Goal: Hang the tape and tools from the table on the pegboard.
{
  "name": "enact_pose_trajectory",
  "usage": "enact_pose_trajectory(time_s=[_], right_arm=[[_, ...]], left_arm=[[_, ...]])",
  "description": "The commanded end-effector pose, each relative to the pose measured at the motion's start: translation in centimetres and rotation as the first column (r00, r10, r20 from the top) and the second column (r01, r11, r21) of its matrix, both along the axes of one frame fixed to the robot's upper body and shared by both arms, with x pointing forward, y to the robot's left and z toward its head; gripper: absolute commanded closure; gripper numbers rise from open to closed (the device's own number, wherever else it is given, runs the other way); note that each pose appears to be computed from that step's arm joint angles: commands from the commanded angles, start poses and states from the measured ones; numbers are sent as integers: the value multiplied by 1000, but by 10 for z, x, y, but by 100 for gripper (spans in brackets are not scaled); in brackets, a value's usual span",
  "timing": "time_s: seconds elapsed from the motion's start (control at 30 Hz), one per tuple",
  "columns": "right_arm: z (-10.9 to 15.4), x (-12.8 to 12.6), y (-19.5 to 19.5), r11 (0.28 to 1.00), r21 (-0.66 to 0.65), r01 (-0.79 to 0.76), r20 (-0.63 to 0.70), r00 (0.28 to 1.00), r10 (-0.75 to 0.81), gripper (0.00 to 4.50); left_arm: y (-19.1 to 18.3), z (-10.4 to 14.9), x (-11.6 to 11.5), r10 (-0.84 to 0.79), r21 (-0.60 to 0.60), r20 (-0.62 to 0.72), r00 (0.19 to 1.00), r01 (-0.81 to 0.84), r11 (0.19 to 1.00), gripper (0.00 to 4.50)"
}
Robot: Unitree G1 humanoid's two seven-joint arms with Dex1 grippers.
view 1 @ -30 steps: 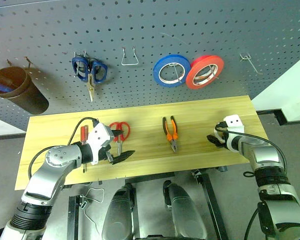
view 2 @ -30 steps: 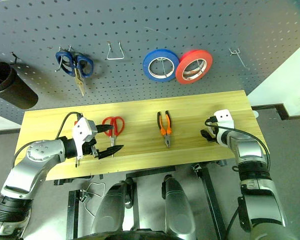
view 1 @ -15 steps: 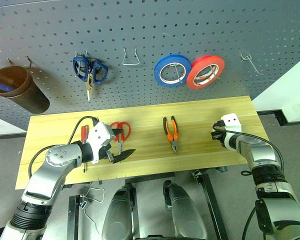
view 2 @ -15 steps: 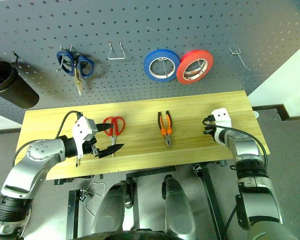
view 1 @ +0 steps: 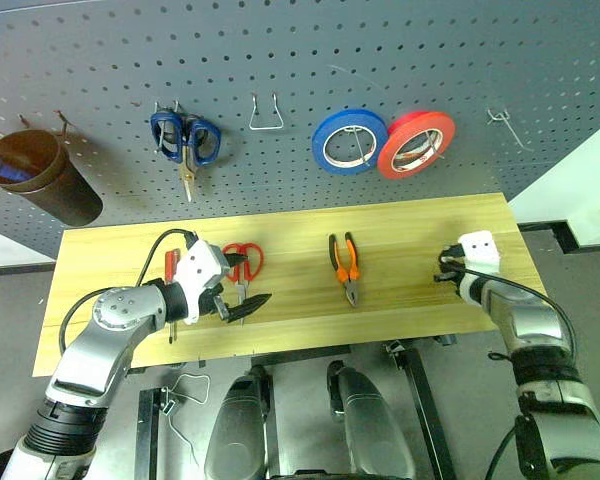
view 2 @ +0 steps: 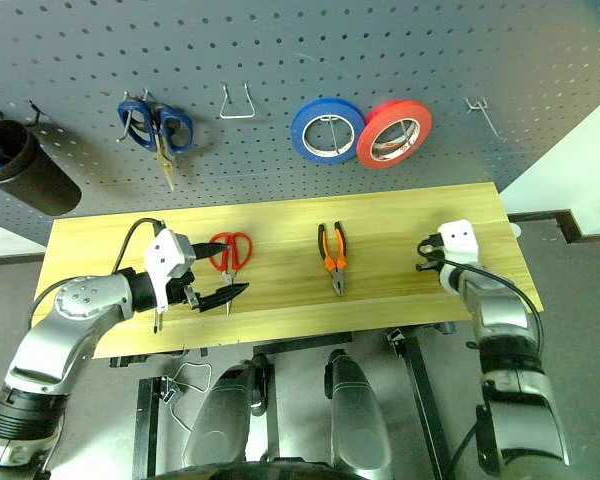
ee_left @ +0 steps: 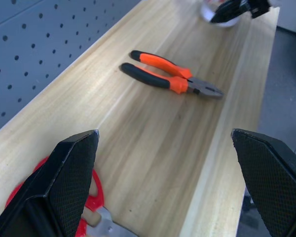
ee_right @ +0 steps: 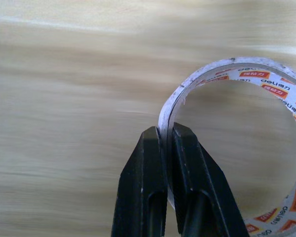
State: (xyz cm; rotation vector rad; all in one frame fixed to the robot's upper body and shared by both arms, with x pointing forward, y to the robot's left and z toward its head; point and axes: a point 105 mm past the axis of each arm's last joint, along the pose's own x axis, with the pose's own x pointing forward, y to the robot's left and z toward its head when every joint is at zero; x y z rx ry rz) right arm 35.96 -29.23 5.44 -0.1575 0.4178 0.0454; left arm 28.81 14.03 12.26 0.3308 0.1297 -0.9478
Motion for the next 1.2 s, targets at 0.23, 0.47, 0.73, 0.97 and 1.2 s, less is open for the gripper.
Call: enact_pose_trajectory(time_s=[0.23,0.47,0.73,0.97,1.2], right_arm=[[79,-50,-28,992,-24,126,311,944,-112,446],[155,-72,-27,983,22,182,566,808,-162,446],[185,-62,-5,996,27,89,637,766,-85,446],[190,-47,12,999,25,22,648,761,-33,446],[191,-46,26,998,35,-44,658,753,10,446]], left_arm=[[3,6,7,12,-12,53,999,-12,1000,0],[-2,31,20,50,-165,160,986,-23,986,0],[-12,61,13,7,-311,242,970,71,948,0],[-29,72,1,-100,-371,267,958,198,907,0],[-39,71,-3,-145,-382,270,952,244,891,0]])
